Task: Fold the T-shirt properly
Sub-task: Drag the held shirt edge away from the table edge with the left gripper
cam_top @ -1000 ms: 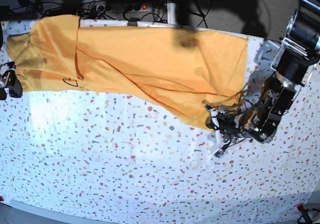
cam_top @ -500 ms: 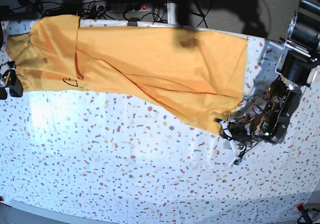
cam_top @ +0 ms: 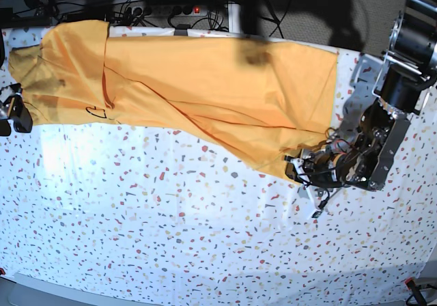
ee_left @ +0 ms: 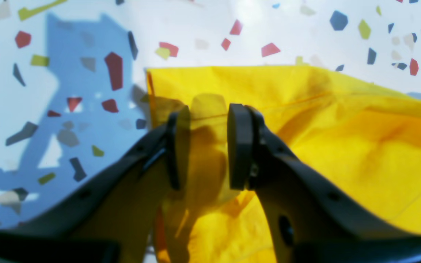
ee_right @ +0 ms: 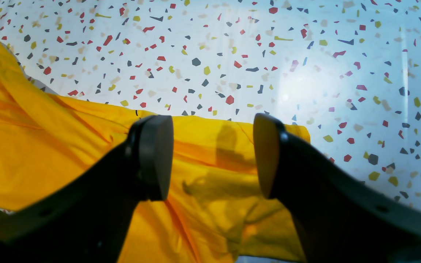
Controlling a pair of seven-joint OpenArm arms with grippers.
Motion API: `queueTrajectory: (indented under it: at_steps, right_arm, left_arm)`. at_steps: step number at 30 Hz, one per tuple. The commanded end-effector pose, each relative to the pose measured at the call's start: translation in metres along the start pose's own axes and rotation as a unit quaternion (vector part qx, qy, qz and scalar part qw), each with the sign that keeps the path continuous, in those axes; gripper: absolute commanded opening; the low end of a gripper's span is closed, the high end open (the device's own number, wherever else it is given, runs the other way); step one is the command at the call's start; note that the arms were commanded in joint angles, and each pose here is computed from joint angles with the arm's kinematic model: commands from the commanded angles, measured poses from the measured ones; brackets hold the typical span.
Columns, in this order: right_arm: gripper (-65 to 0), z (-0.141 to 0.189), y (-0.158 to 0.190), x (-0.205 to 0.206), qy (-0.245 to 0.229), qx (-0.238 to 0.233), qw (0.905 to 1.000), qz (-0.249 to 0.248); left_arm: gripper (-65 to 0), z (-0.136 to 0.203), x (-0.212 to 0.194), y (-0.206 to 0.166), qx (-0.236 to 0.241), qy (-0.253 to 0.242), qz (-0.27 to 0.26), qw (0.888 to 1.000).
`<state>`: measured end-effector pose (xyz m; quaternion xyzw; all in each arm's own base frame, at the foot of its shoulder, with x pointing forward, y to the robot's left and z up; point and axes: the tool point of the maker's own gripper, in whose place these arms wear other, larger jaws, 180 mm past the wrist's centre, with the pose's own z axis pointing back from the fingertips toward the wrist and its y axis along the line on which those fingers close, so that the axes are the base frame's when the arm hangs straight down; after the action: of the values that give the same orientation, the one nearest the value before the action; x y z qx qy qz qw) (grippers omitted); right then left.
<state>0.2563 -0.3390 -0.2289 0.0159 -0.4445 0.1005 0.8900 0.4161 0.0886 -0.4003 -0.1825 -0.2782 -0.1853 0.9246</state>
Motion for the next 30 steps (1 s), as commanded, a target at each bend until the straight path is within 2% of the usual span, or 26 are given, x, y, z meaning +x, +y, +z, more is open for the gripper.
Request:
queueTrajectory:
  at_steps: [1,3,5,8,10,12,15,19,21,28,30]
  right_arm:
    - [-30.3,0.005,-0.003,0.016,-0.021,-0.003,0.9997,0.015]
    - [-30.3,0.005,-0.003,0.016,-0.021,-0.003,0.9997,0.015]
    - [-30.3,0.005,-0.003,0.016,-0.021,-0.003,0.9997,0.015]
    - [-30.3,0.005,-0.003,0.016,-0.021,-0.003,0.9997,0.015]
    - [-30.3,0.005,-0.003,0.016,-0.021,-0.003,0.9997,0.015]
    - [-30.3,0.005,-0.003,0.016,-0.021,-0.003,0.9997,0.015]
    - [-30.3,0.005,-0.003,0.016,-0.021,-0.003,0.9997,0.015]
    - [-30.3,0.005,-0.003,0.016,-0.021,-0.003,0.9997,0.015]
    - [-30.3,0.005,-0.003,0.016,-0.021,-0.003,0.9997,0.015]
    - [-30.3,0.005,-0.003,0.016,-0.021,-0.003,0.9997,0.015]
    - [-30.3,0.005,-0.003,0.016,-0.021,-0.003,0.9997,0.015]
  left_arm:
    - [-47.3,0.008,0.024,0.001,0.001,-0.029,-0.006,1.000]
    - [-47.3,0.005,0.020,0.001,0.001,-0.035,-0.004,0.999]
    - [-47.3,0.002,0.016,0.006,0.021,-0.049,-0.024,0.998]
    - [-47.3,0.000,0.011,0.027,0.086,-0.063,-0.035,0.994]
    - [-47.3,0.004,0.015,0.042,0.129,-0.086,-0.022,0.988]
    - [-47.3,0.004,0.014,0.047,0.146,-0.086,-0.006,0.986]
    - [-47.3,-0.001,0.004,0.038,0.130,-0.056,-0.002,0.990]
    - [-47.3,-0.008,-0.004,0.001,0.028,-0.033,0.005,0.999]
    - [-47.4,-0.009,-0.002,-0.010,0.002,-0.037,0.006,0.999]
    - [-47.7,-0.010,0.004,-0.009,0.010,-0.050,-0.006,0.999]
    - [-52.9,-0.010,0.004,-0.006,0.018,-0.048,-0.015,0.999]
